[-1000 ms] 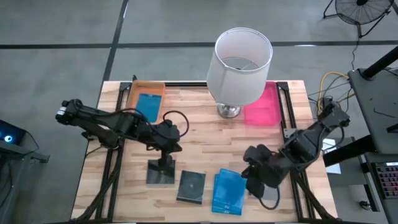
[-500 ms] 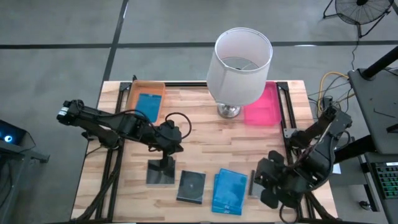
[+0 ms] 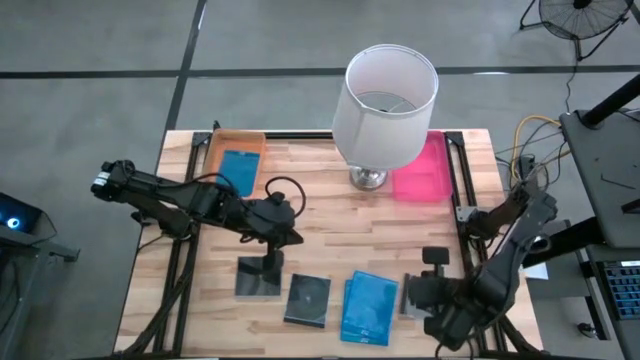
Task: Pick & place jewel cases by type
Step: Put the blue cd case into the orange bin
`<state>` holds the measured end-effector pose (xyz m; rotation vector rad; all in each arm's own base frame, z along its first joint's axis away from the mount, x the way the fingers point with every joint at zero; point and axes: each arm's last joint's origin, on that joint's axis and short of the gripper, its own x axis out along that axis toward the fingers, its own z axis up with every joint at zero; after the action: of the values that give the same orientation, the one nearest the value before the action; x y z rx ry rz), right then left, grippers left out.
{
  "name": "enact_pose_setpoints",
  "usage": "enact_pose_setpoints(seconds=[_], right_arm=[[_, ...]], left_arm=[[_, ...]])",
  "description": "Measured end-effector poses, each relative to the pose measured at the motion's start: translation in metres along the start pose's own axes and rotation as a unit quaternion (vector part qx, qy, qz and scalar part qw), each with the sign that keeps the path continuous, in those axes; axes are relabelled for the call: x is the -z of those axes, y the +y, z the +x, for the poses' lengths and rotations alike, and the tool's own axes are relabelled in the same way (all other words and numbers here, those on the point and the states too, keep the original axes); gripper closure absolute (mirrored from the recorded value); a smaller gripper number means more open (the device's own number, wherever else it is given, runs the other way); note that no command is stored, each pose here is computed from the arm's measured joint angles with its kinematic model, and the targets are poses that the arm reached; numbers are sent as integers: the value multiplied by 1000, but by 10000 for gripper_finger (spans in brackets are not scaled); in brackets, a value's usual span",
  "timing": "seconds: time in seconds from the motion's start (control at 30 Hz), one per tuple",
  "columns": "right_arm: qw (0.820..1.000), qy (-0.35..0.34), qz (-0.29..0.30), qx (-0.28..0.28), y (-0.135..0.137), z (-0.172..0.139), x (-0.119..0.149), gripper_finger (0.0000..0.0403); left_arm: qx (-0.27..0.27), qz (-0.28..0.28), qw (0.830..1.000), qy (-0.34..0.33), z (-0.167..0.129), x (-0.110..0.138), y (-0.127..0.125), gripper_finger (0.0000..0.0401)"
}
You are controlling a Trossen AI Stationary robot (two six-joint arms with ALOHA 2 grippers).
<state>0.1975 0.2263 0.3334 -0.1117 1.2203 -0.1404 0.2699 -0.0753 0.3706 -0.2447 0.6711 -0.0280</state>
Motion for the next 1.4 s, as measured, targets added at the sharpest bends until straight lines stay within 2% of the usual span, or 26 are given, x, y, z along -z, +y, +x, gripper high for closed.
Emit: enact_pose_setpoints(seconds=[0.13,0.27,0.43,0.57,0.77,0.93,1.1,1.23,1.4], right_arm=[[998,-29,-40,29,13,4,6,360],[994,-95,-27,50,24,-5,19,360],[988,-148,-30,42,35,-21,40,360],[985,-151,-72,33,44,-26,55,360],[970,-136,-193,65,56,-18,65,360],[960,-120,-236,90,66,-5,65,360],[956,-102,-260,88,70,0,67,358],[953,-99,-272,90,69,0,66,336],[948,-96,-290,91,69,0,65,277]], left_arm=[[3,-28,999,-18,0,-3,-1,401],[4,-44,999,-24,0,-4,-1,401],[-14,-56,998,-33,0,-5,0,401],[-19,-56,998,-37,0,-5,0,401],[-30,-59,997,-48,0,-7,0,401],[-34,-73,995,-61,0,-8,0,401],[-37,-80,994,-70,-1,-10,0,401],[-39,-82,993,-70,-1,-10,0,401],[-39,-87,993,-71,-1,-10,0,401]])
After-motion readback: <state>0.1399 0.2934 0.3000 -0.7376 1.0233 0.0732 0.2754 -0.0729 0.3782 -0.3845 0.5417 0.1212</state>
